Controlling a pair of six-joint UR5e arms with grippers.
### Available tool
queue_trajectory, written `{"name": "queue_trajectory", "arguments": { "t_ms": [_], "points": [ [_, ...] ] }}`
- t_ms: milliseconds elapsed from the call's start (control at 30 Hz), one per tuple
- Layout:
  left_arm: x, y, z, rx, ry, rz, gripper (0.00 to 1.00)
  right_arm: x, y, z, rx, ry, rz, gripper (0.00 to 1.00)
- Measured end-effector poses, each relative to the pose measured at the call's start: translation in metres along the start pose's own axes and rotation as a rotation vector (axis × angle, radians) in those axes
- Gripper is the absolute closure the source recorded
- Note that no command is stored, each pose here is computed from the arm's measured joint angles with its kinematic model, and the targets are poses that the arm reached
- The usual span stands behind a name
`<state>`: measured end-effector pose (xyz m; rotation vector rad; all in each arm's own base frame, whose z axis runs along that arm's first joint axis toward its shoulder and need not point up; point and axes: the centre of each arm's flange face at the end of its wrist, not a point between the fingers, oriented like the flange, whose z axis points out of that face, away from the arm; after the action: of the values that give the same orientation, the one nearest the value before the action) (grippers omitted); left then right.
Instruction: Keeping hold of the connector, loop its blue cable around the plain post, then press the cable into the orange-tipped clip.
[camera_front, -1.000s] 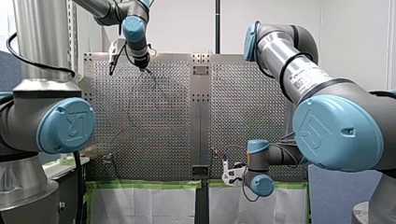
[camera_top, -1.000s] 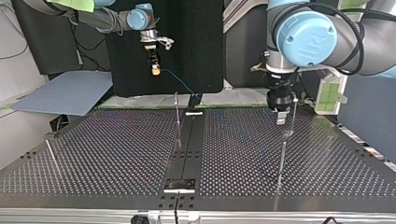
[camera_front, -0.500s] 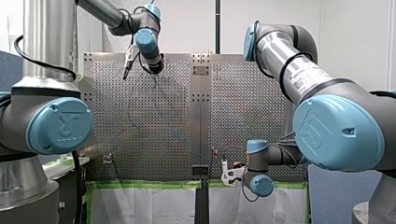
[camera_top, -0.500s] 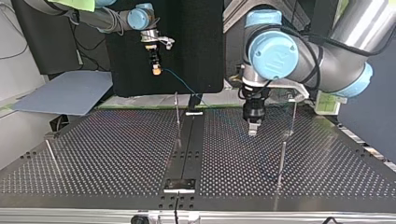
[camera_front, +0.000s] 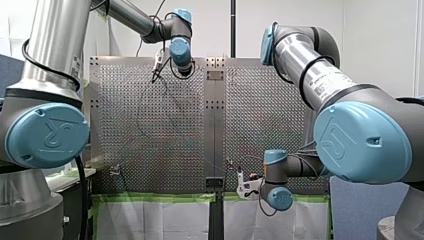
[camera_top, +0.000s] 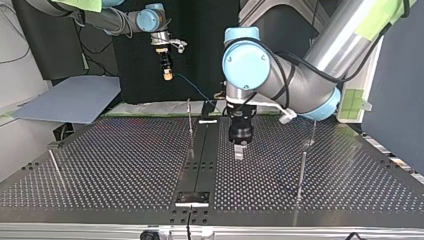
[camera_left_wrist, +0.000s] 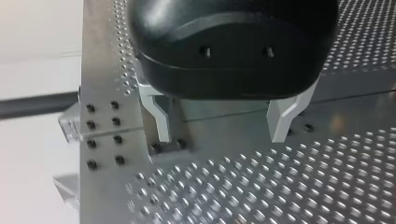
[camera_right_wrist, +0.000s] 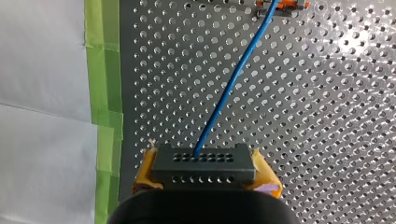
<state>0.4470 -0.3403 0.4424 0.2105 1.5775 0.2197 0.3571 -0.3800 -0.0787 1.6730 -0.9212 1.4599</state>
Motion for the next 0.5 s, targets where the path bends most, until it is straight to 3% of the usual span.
{"name": "queue_trajectory", "arguments": {
  "t_ms": [200,500],
  "points": [
    [0.015,-0.017,0.015,-0.042,0.004,0.051,0.01,0.0,-0.001,0.0,0.002,-0.001,0.0,1.0],
    [0.06,-0.019,0.042,-0.135,0.088,0.172,0.01,0.0,-0.003,-0.001,0.005,-0.003,0.0,1.0]
  ]
}}
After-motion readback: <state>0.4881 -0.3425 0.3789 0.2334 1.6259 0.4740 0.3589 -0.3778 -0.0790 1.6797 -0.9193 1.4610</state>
